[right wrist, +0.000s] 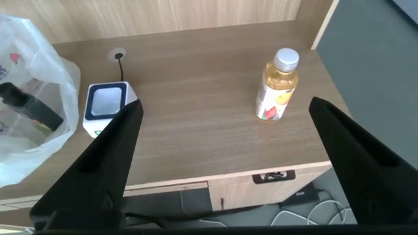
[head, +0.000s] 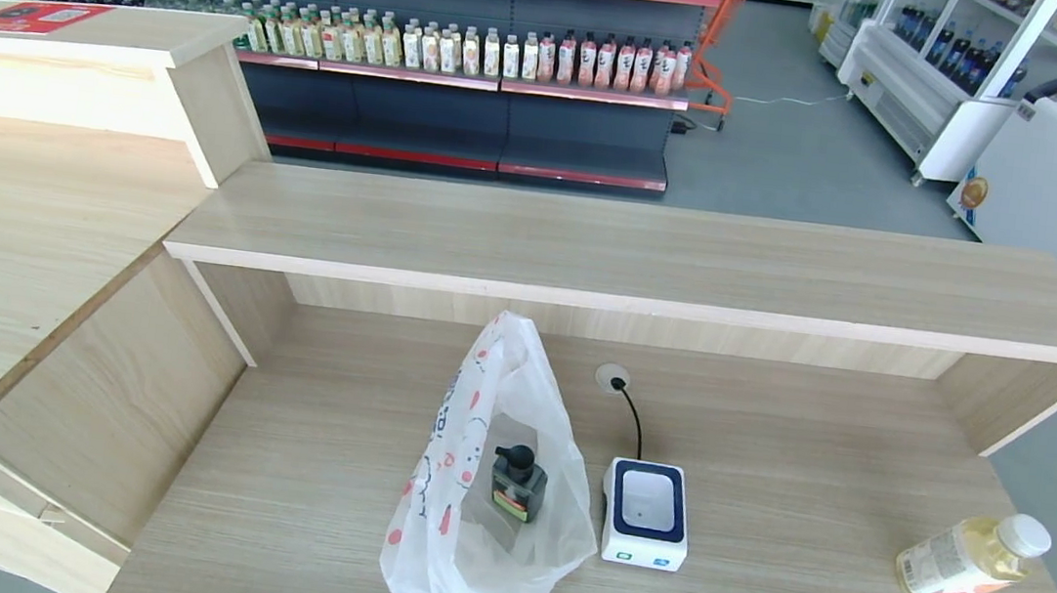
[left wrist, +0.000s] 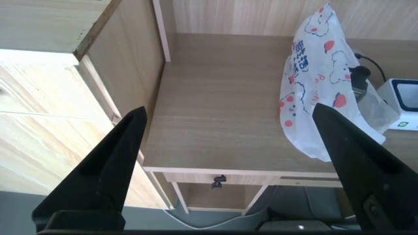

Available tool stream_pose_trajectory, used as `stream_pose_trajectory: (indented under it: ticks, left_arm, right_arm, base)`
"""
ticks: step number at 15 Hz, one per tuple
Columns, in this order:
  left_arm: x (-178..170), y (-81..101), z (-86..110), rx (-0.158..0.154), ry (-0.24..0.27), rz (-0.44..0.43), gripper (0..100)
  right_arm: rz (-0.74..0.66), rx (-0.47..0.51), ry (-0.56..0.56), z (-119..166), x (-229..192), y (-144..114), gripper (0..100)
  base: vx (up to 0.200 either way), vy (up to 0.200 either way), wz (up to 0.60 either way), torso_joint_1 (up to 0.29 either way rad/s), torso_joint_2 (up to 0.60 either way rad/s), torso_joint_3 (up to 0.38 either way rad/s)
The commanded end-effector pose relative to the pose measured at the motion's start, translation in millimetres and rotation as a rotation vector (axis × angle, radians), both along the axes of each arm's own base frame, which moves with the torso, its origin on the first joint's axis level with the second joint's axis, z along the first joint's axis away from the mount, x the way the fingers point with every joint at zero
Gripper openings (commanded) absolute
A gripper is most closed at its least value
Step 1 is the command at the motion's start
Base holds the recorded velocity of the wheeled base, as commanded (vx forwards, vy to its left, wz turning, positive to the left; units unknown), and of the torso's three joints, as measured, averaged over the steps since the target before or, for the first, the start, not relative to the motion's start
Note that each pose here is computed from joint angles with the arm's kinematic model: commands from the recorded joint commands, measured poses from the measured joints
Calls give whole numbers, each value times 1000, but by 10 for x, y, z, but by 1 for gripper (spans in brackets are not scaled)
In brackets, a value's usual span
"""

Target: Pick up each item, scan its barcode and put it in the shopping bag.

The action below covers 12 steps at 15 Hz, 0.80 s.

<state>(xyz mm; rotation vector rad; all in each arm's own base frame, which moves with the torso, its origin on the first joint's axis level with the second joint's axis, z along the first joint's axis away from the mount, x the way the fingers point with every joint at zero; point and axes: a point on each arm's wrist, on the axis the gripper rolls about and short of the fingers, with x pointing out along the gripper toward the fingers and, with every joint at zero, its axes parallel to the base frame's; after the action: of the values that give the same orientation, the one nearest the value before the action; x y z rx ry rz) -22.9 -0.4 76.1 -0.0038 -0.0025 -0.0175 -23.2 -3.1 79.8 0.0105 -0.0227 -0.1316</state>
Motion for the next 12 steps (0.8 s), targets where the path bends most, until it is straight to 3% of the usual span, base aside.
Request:
stream_pose_trajectory:
  ticks: [1,11,12]
  left_arm:
    - [0,0,0,-2,0,1,100]
    - [0,0,0,2,-1,2,100]
    - [0,0,0,1,-1,1,100]
  right_arm:
    - [-2,-3,-2,-6,-2,-1,100]
    - [-2,-24,-5,1,-2,-1,100]
    - [-2,-24,-5,1,-2,-1,100]
  base:
    - [0,0,0,0,0,0]
    - [-200,-200,0,0,2,1]
    - [0,0,0,0,0,0]
